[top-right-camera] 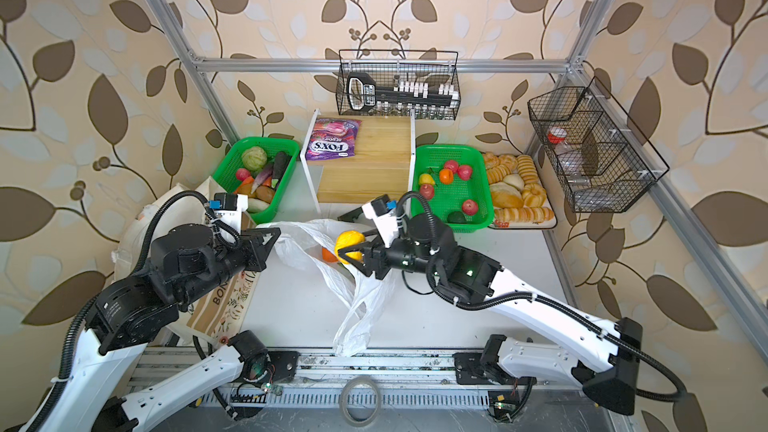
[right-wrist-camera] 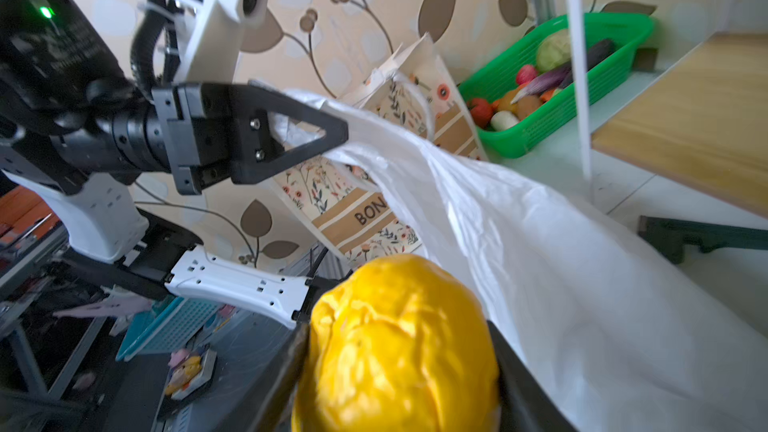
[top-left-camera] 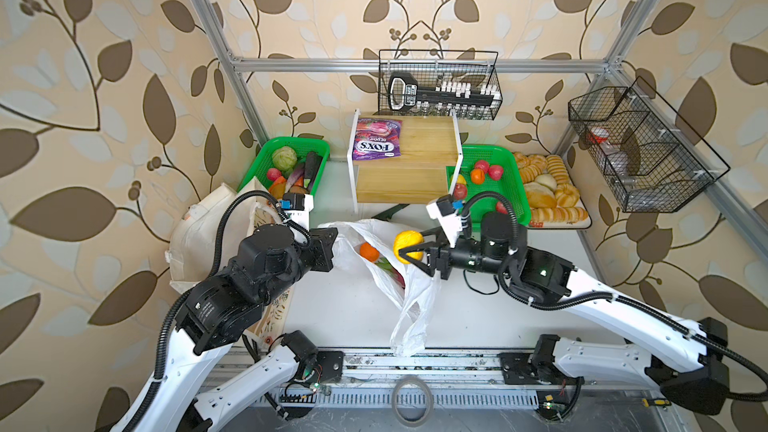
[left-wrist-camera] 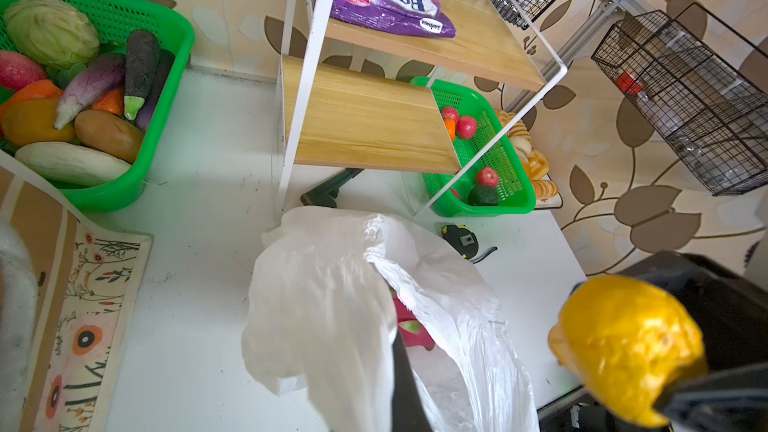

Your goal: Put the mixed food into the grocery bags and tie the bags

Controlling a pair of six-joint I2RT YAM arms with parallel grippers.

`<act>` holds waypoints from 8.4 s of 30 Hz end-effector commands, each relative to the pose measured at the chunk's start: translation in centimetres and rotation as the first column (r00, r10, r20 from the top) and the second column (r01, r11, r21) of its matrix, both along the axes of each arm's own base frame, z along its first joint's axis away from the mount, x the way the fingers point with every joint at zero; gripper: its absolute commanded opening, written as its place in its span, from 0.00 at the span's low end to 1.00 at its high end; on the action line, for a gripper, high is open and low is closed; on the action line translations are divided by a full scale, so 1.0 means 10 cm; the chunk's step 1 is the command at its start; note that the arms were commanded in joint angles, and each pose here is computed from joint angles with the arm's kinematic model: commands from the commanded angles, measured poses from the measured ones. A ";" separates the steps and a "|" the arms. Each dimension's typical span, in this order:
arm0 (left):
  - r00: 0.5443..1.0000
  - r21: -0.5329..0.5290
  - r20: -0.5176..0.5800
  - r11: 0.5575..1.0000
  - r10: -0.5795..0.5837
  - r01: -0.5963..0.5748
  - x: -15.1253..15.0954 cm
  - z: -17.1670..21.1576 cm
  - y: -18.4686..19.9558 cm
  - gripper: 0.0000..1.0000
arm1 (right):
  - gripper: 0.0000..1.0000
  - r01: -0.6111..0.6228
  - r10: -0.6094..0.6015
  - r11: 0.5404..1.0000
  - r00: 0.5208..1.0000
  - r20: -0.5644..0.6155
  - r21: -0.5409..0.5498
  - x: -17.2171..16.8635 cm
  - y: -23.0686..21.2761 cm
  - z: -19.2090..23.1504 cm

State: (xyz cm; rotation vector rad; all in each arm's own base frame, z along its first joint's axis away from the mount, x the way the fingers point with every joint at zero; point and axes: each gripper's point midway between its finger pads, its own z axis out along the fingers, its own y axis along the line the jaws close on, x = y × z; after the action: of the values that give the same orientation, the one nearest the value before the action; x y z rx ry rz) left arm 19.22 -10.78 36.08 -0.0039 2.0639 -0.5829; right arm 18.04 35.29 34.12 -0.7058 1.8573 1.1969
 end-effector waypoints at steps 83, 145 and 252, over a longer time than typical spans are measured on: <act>0.999 0.024 0.039 0.999 0.023 -0.024 0.15 -0.01 -0.03 0.00 | 0.74 0.598 -0.778 0.622 0.549 -0.307 -0.506 3.30 -2.49 -2.23; 0.999 -0.074 -0.002 0.996 -0.039 0.039 0.14 0.08 -0.24 0.00 | 0.44 0.043 -0.033 0.991 0.996 0.078 -0.124 0.18 -0.38 -0.12; 0.998 -0.127 -0.035 0.991 -0.047 0.042 0.10 0.09 -0.27 0.00 | 0.04 -0.206 0.533 0.821 0.613 0.584 -0.532 -0.63 0.15 -1.25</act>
State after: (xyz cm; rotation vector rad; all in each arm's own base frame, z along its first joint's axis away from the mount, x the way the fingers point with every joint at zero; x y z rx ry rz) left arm 19.93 -13.58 35.86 -0.0318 2.1117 -0.7367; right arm 10.68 36.87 18.81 -1.7727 1.3059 0.5685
